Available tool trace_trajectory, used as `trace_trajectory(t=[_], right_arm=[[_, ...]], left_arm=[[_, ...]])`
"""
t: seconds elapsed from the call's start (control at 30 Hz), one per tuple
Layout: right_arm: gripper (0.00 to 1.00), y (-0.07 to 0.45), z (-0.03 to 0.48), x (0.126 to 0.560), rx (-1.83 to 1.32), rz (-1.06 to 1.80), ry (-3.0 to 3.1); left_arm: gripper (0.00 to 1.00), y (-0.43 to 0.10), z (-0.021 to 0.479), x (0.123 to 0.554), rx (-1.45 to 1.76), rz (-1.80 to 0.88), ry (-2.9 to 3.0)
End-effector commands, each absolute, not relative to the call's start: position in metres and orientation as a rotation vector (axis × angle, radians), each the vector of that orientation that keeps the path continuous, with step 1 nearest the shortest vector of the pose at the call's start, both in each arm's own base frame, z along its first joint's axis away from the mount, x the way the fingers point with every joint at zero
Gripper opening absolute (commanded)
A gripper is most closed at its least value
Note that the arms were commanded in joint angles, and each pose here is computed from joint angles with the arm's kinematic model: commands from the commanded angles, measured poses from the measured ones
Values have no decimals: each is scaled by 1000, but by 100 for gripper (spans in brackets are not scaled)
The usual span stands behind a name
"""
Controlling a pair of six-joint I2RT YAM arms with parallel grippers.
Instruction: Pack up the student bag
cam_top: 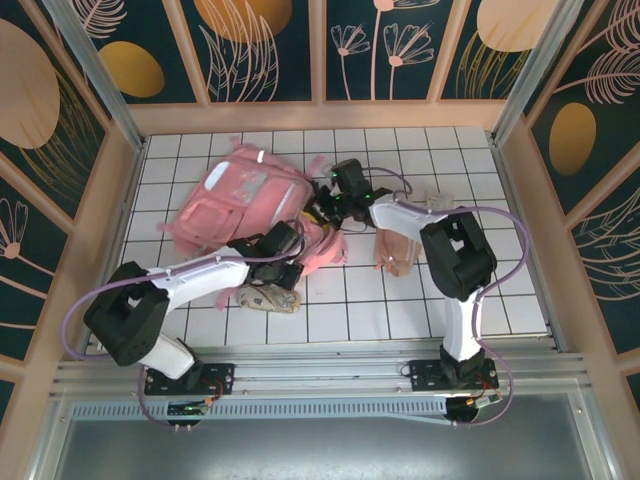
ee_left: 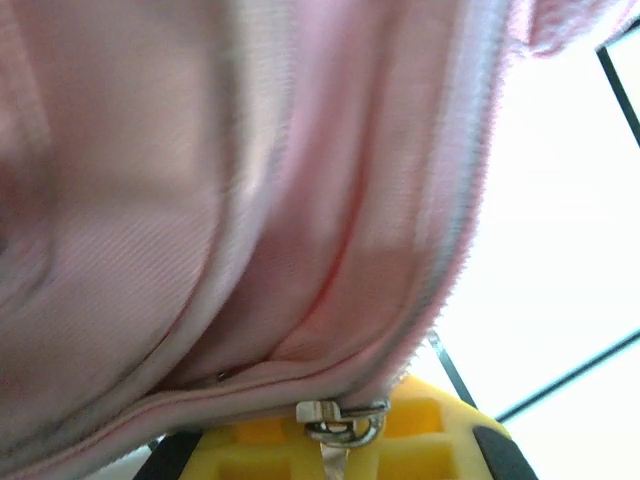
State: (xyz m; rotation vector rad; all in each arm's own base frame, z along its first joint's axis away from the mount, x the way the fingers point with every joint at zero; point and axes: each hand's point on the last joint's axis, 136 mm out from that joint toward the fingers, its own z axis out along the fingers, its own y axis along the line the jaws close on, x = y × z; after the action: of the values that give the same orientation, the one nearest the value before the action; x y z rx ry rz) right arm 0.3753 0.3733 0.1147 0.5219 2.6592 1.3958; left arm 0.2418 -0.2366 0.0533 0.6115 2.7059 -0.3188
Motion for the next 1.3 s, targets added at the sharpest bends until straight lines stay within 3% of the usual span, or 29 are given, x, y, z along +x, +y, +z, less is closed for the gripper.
trace_trajectory(t=[0.0, 0.2, 0.23, 0.3, 0.33, 0.37, 0.4, 0.47, 0.63, 0.73, 0.87, 1.03, 1.27], right_arm=[[0, 434, 131, 322, 398, 1636, 2736], [7, 388, 130, 309, 447, 1515, 2784], [18, 381, 131, 308, 421, 1488, 2802], [50, 364, 135, 311, 338, 1351, 2828], [57, 355, 139, 312, 281, 1279, 2838], [58, 347, 142, 312, 239, 1229, 2846], [59, 336, 146, 311, 211, 1161, 2856], [60, 317, 150, 304, 177, 1067, 2873], [59, 293, 149, 264, 34, 921, 2928], [59, 312, 146, 231, -113, 930, 2952], [56, 348, 136, 206, -246, 950, 2953], [53, 376, 105, 205, -351, 848, 2937], [49, 374, 60, 216, -392, 560, 2973]], left_arm=[[0, -267, 90, 248, 641, -496, 2605], [0, -260, 94, 251, 617, -454, 2571], [0, -261, 94, 253, 614, -458, 2568], [0, -265, 96, 257, 596, -468, 2559], [14, -265, 99, 259, 578, -472, 2553], [35, -266, 103, 260, 572, -480, 2547], [65, -266, 109, 259, 565, -491, 2541], [99, -263, 124, 257, 550, -501, 2522], [99, -247, 178, 251, 492, -511, 2447], [99, -235, 200, 250, 441, -482, 2425], [99, -195, 189, 263, 250, -313, 2452], [99, -152, 172, 280, 29, -261, 2462], [99, -121, 197, 285, -101, -206, 2394]])
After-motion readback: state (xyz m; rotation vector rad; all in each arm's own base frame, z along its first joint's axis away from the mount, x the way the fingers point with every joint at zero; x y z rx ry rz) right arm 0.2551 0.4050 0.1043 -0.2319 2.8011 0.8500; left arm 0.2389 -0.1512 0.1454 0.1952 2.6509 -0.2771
